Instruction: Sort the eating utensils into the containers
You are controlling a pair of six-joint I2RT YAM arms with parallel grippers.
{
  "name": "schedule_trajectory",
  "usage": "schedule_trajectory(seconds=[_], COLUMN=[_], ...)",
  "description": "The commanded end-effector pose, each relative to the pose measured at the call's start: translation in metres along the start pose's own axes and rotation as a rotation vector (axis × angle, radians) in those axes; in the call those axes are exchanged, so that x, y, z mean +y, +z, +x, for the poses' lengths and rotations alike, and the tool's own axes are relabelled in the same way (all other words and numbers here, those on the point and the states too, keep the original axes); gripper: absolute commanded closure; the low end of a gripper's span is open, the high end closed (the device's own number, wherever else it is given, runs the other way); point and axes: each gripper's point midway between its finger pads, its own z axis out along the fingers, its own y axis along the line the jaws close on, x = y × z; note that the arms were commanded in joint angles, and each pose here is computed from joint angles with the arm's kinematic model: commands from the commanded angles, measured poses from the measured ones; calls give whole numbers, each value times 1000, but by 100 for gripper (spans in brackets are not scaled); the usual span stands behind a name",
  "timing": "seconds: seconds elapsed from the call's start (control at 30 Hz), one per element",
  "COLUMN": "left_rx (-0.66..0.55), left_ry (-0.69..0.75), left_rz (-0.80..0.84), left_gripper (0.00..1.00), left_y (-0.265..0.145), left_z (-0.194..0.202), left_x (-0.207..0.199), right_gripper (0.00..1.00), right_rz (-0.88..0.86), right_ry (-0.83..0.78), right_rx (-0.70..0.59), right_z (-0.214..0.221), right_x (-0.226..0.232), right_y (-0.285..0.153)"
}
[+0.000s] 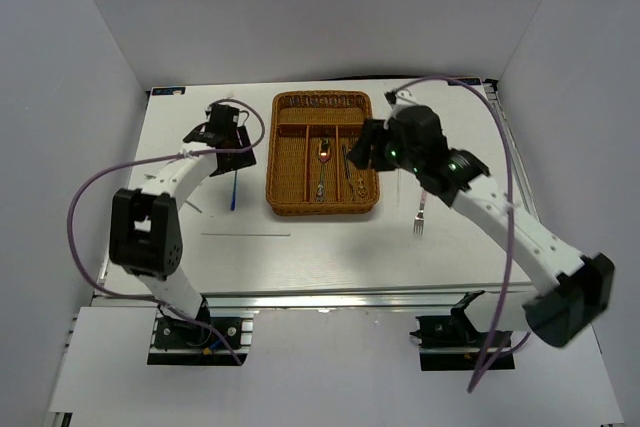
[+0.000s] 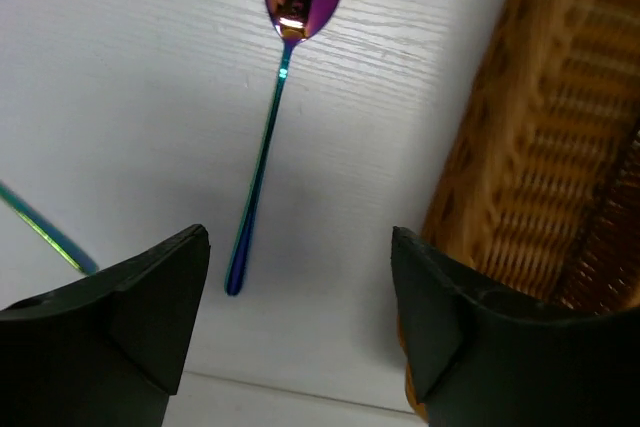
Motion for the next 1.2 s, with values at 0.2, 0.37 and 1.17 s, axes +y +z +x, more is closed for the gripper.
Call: schedule_trajectory(seconds=[0.2,0.37,1.17], left_rx=[129,178,328], left_ry=[4,27,113], left_rz=[114,103,-43], left_gripper=[32,39,100], left_y=[53,72,104], left_z=[-18,-4,63], left_x=[8,9,19], right_gripper=[28,27,17], right_rz=[-111,-127,-244], right_ry=[-28,-40,-63], right_rx=[20,19,-71], right_z=[65,73,51], right_x=[-12,-14,11], right_y=[-55,-68,-119])
